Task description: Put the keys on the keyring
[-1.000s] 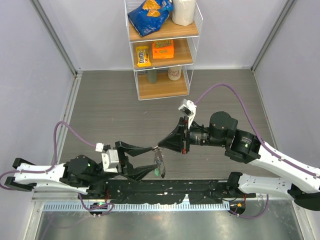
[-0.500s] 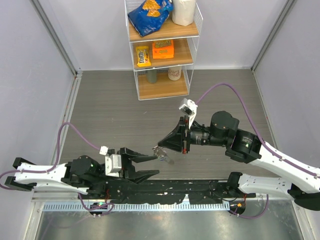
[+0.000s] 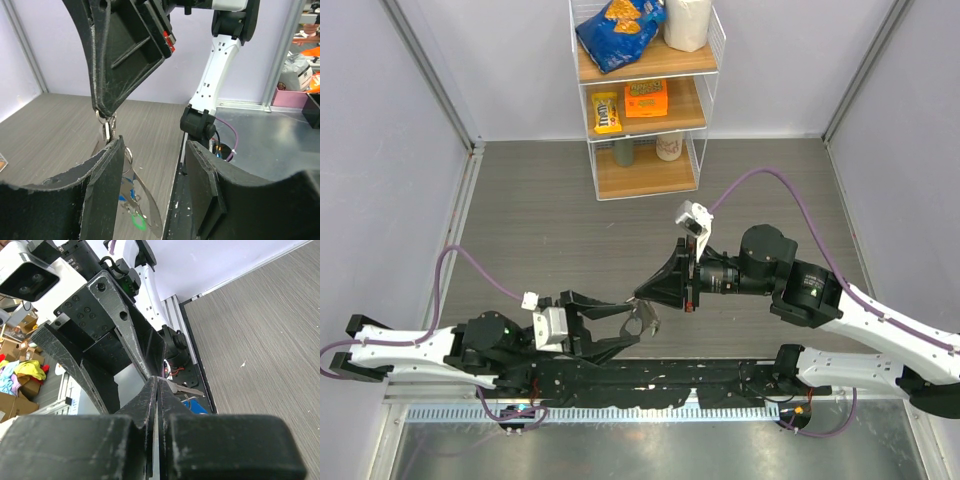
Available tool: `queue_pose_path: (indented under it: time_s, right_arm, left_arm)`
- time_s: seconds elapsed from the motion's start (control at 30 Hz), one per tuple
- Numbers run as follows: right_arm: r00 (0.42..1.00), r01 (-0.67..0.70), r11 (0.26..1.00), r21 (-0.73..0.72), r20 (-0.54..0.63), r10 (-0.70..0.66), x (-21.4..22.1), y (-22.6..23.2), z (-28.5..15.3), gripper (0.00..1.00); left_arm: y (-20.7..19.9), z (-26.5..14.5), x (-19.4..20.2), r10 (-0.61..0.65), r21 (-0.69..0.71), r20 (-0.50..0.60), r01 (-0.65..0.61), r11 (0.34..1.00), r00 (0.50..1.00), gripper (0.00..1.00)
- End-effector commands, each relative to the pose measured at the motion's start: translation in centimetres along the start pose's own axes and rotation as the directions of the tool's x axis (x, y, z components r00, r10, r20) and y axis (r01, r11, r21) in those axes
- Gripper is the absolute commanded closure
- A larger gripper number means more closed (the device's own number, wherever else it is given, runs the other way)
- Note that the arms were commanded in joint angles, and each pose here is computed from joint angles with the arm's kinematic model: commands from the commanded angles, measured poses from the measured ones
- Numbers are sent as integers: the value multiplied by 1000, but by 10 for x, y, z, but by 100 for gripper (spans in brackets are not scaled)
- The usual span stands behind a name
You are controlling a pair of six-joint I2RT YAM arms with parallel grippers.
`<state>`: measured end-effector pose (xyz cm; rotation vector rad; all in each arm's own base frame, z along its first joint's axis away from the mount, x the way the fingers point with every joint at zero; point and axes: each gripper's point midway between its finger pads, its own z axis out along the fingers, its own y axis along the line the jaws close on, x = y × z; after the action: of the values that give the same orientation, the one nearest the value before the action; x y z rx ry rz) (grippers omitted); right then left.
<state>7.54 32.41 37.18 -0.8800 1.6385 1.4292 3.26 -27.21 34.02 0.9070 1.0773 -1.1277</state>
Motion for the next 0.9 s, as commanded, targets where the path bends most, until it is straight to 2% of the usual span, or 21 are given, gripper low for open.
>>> queue_pose_path:
  time_s: [0.0, 0.63, 0.87]
  right_arm:
    - [993, 63, 993, -98, 104, -53, -35, 31, -8, 95]
    - [994, 81, 986, -144, 90, -69, -31, 45, -5, 94]
    - [993, 81, 990, -115, 92, -71, -32, 40, -4, 95]
  left_arm:
    - [12, -1, -17, 26, -56, 55, -23, 998, 998, 43]
    - [12, -2, -23, 34, -50, 76, -30, 998, 997, 42]
    - [5, 4, -24, 26, -21, 67, -24, 999, 997, 47]
